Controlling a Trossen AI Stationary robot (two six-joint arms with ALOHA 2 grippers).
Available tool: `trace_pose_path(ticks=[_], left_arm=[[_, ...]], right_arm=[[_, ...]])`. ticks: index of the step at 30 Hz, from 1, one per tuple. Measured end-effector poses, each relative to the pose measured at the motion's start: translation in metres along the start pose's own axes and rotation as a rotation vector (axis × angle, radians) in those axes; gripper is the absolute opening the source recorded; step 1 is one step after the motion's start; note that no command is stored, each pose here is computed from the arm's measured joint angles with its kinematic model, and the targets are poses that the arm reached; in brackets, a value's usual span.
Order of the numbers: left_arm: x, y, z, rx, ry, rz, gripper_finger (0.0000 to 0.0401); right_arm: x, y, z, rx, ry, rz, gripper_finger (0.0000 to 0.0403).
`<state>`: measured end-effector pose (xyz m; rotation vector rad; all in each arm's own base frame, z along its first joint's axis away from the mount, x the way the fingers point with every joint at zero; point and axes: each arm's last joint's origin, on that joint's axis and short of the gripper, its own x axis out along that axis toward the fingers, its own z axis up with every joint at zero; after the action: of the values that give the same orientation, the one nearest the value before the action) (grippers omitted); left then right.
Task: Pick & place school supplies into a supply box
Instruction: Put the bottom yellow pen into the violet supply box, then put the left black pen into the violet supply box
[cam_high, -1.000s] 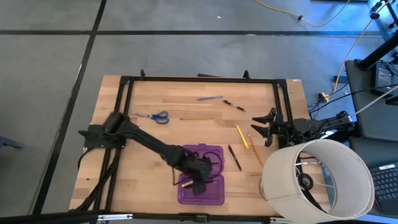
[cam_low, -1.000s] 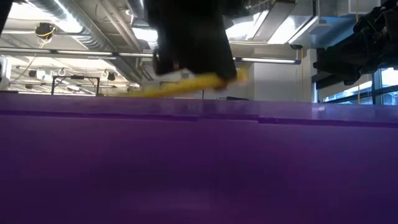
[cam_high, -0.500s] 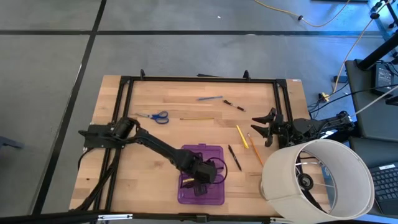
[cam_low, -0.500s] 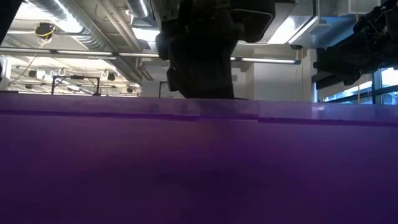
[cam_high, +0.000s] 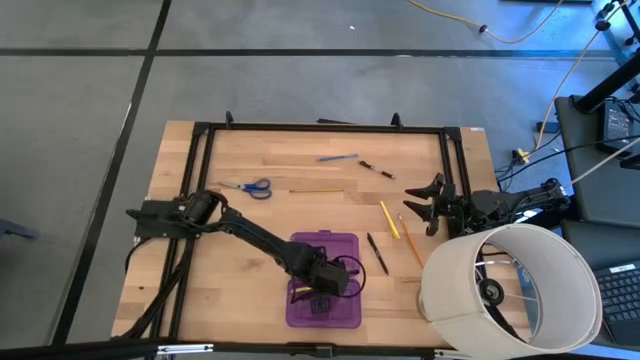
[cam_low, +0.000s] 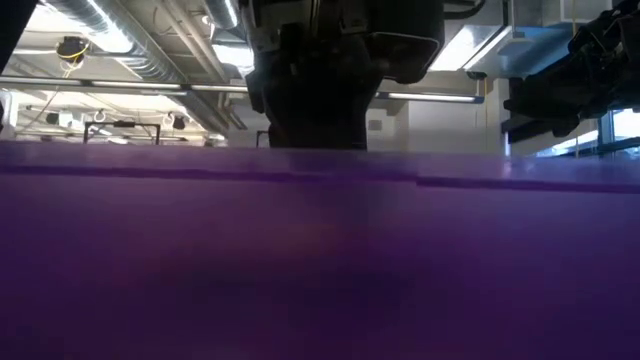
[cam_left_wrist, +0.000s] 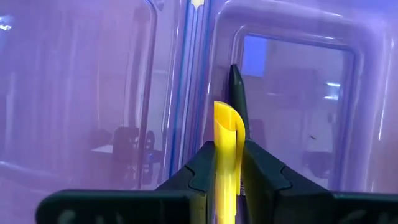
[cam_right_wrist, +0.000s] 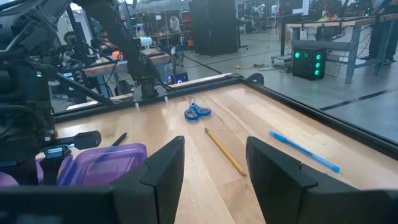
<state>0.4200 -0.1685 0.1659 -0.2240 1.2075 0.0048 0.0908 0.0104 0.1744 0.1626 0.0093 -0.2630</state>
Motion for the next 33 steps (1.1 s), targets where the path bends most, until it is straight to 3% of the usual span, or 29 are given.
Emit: trace_pose_path(ticks=[17,23,29,33], left_arm=[[0.000,-0.001,0.000,0.021,0.021,-0.058,0.0116],[-0.025,-0.002,0.006,0.015,0.027,-0.187,0.0119],[-0.054,0.002,0.008,0.109,-0.029,-0.137,0.0110],[-0.066,0.008,-0.001,0.210,0.035,-0.056,0.0107]], right_arm=[[0.000,0.000,0.000,0.000,0.001,0.000,0.0176],[0.000,0.000,0.000,0.000,0.000,0.000,0.0176],[0.000,0.000,0.000,0.000,0.002,0.007,0.0176],[0.000,0.000,0.000,0.001,0.002,0.008,0.0176]])
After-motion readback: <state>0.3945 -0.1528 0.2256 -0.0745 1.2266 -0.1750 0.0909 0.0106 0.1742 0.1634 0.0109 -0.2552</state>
